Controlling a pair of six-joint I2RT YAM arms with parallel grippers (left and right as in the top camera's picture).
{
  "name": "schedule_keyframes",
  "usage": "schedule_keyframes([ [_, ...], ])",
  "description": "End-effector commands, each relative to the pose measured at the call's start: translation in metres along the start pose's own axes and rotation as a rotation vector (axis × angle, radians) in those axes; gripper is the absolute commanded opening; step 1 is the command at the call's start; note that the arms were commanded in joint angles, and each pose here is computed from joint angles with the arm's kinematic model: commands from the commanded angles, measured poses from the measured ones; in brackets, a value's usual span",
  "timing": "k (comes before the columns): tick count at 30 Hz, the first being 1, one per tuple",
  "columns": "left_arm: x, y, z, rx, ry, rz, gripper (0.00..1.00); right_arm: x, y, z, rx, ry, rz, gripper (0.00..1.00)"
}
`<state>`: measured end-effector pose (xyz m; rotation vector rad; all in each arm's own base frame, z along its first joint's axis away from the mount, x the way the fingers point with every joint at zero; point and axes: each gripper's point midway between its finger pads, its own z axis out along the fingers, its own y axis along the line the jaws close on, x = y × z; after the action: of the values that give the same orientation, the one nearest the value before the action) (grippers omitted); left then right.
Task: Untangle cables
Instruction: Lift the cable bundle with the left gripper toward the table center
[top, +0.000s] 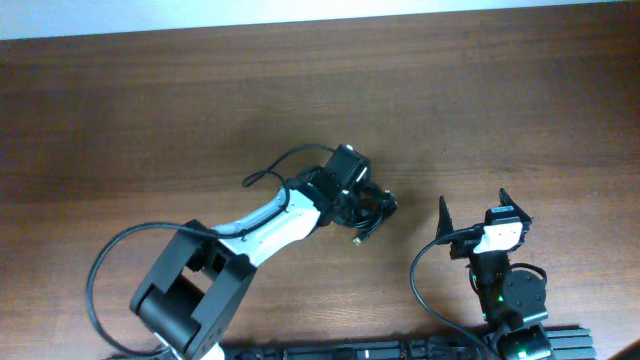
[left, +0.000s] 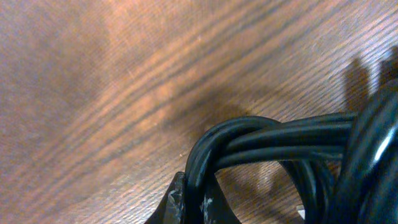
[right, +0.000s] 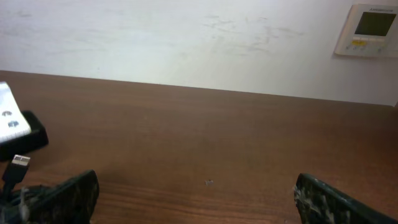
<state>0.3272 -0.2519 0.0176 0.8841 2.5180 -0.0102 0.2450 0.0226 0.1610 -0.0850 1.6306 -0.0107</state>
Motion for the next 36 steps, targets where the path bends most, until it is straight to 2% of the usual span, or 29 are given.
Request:
schedule_keyframes([
  [1, -0.067, 0.015, -0.063, -0.008, -0.236, -0.050, 0.00, 0.002, -0.004, 0.000, 0.020, 0.005, 0.001, 0.99],
  [4, -0.085, 0.023, -0.099, -0.007, -0.332, -0.072, 0.00, 0.002, -0.004, 0.000, 0.020, 0.005, 0.001, 0.99],
  [10, -0.107, 0.030, -0.161, 0.110, -0.498, -0.090, 0.00, 0.002, -0.004, 0.000, 0.020, 0.004, 0.001, 0.99],
  [15, -0.114, 0.015, -0.189, 0.296, -0.593, 0.070, 0.00, 0.002, -0.004, 0.000, 0.019, 0.005, 0.001, 0.99],
  [18, -0.124, 0.018, -0.198, 0.307, -0.661, 0.123, 0.00, -0.002, -0.003, 0.000, 0.013, -0.015, 0.010, 0.99],
  [23, -0.140, 0.024, -0.210, 0.276, -0.751, 0.156, 0.00, -0.066, 0.009, -0.013, -0.075, -0.180, 0.032, 0.99],
  [30, -0.148, 0.012, -0.223, 0.340, -0.815, 0.193, 0.00, -0.115, 0.017, -0.057, -0.183, -0.086, 0.090, 0.99],
  [32, -0.154, 0.014, -0.230, 0.356, -0.844, 0.141, 0.00, -0.137, 0.013, -0.079, -0.184, -0.082, 0.099, 0.99],
  [36, -0.161, 0.016, -0.237, 0.430, -0.847, -0.030, 0.00, -0.154, 0.009, -0.104, -0.192, -0.026, 0.195, 0.99],
])
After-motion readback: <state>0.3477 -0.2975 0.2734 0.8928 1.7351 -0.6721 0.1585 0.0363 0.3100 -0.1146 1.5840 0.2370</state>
